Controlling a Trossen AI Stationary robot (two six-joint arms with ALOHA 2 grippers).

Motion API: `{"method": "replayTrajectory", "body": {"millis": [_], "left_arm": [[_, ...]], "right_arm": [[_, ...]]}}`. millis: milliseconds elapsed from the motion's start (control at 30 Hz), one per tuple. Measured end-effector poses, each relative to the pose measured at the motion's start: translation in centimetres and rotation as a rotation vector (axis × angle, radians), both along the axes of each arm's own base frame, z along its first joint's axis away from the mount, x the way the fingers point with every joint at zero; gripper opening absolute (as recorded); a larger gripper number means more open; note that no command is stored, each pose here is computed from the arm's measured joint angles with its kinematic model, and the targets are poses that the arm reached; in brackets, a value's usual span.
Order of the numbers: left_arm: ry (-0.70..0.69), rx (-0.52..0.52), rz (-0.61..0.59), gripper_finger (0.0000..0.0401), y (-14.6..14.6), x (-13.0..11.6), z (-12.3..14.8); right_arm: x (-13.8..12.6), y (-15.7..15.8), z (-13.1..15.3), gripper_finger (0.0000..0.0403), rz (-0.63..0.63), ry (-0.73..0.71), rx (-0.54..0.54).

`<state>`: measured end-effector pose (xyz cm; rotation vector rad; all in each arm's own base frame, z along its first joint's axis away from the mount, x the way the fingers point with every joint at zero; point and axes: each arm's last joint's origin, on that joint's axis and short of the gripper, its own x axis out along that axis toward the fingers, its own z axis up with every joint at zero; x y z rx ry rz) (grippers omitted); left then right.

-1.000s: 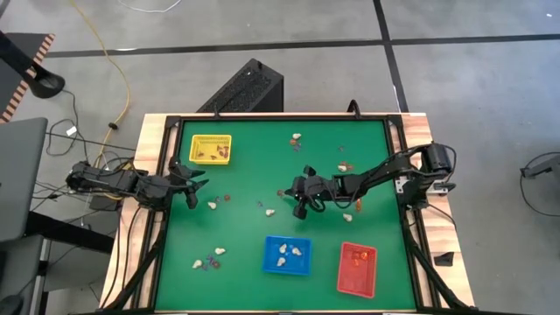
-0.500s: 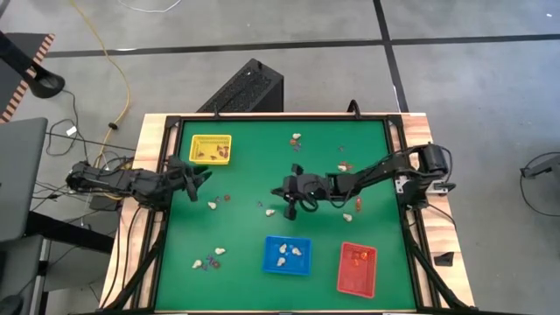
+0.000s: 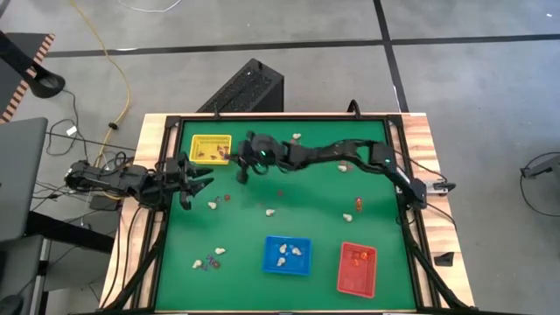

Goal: Sort Halloween decoration
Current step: Put the purple witch hat toy into the yellow basket

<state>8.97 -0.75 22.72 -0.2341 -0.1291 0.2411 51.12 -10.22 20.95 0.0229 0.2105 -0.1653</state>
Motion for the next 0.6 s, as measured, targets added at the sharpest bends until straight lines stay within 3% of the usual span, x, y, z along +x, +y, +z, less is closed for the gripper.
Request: {"method": "replayTrajectory", "body": {"millis": [133, 267, 400, 600], "left_arm": [[0.002, 0.002, 0.008, 0.0143, 0.0, 0.0, 0.0], [0.003, 0.01, -0.012, 0.0143, 0.0, 0.0, 0.0], [0.002, 0.008, -0.018, 0.0143, 0.0, 0.0, 0.1], [0.017, -0.007, -0.064, 0.0143, -0.2, 0.0, -0.1]], "right_arm": [[2.4, -3.1, 0.2, 0.0034, -0.052, -0.012, 0.024], [3.8, -5.1, -0.2, 0.0045, -0.081, 0.016, 0.129], [4.2, -6.4, -1.1, 0.0049, -0.04, 0.082, 0.198], [3.8, -6.6, 0.5, 0.0052, -0.026, 0.101, 0.212]]}}
